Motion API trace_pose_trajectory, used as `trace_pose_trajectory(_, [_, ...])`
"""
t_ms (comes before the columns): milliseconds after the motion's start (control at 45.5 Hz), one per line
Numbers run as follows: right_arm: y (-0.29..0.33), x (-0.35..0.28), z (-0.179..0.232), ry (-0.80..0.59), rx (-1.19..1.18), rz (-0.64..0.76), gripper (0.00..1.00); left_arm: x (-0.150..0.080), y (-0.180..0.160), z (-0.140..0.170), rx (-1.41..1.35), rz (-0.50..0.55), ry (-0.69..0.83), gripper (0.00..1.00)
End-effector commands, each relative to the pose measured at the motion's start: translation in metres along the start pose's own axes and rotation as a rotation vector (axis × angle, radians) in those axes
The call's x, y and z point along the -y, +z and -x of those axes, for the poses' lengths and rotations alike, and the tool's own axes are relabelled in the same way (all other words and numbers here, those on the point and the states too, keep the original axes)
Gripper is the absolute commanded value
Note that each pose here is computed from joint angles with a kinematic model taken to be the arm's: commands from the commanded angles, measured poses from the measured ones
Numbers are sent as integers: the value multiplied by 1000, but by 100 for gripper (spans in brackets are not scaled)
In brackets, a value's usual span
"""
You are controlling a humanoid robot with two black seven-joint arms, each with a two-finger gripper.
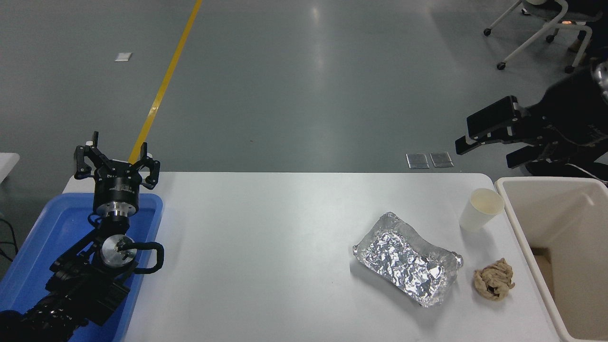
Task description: Pick up paper cup place in dustbin
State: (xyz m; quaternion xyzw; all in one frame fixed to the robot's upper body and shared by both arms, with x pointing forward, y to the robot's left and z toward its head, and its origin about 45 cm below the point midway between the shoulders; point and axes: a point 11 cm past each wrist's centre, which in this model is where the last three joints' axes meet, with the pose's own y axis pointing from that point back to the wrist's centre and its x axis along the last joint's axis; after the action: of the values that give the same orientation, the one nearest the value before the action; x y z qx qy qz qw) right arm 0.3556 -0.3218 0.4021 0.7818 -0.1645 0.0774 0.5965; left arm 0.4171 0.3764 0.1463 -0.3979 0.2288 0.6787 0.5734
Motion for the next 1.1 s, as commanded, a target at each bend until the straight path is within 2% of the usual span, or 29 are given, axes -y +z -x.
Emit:
trace_pose_trajectory(0, [78, 55, -16, 120, 106, 140, 100, 0, 0, 0, 0, -1, 0, 99])
trace_pose_trajectory(220, [148, 107, -18, 205, 193, 244, 100, 0, 0, 1, -1, -2, -2, 99])
trace_pose_trajectory(440, [191, 160, -5, 235, 253, 296, 100, 0, 0, 1, -1, 0, -2, 99])
trace_pose_trajectory(1077, [205, 236, 27, 247, 210, 366, 100, 0, 0, 1, 0, 0, 0, 99])
